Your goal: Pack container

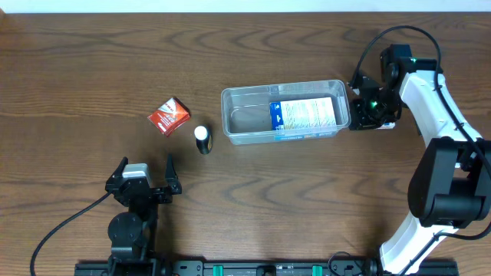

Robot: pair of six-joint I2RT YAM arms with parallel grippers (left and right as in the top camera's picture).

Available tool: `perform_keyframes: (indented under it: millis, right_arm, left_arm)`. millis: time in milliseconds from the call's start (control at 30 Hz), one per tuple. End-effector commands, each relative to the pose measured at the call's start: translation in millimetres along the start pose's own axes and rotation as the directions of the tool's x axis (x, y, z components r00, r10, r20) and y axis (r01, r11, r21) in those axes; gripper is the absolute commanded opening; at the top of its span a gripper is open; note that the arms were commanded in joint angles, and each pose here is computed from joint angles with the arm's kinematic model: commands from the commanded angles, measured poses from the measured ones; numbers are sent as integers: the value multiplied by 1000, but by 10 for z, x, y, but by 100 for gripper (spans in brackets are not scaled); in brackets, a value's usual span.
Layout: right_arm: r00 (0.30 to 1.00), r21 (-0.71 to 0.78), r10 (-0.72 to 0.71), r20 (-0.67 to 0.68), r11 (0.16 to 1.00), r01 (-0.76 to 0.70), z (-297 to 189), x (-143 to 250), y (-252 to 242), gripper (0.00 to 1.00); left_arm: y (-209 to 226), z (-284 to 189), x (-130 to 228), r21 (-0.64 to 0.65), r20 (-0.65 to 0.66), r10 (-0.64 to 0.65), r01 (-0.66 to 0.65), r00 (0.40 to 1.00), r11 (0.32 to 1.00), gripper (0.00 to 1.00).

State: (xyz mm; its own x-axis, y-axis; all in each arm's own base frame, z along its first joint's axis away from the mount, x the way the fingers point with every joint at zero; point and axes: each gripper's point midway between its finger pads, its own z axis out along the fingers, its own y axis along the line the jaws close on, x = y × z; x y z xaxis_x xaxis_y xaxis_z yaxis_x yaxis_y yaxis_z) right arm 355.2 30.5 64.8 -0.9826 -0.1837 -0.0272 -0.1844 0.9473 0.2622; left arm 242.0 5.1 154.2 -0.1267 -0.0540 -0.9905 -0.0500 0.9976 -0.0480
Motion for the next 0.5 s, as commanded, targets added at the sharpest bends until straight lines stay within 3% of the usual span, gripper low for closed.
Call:
perform_keyframes:
  millis: [0, 267, 467]
  right_arm:
    - [1000, 63, 18, 11, 998, -19, -77, -38, -63, 1]
    - [983, 91, -20, 181, 996, 4, -683, -371, 113, 1]
    - [965, 93, -47, 256, 995, 24, -990, -340, 457, 1]
  left_arm:
    - [7, 25, 174, 2, -40, 19, -19, 999, 1000, 98]
    - [6, 25, 173, 2, -40, 19, -19, 999, 1000, 98]
    - [7, 25, 174, 2, -40, 19, -19, 999, 1000, 98]
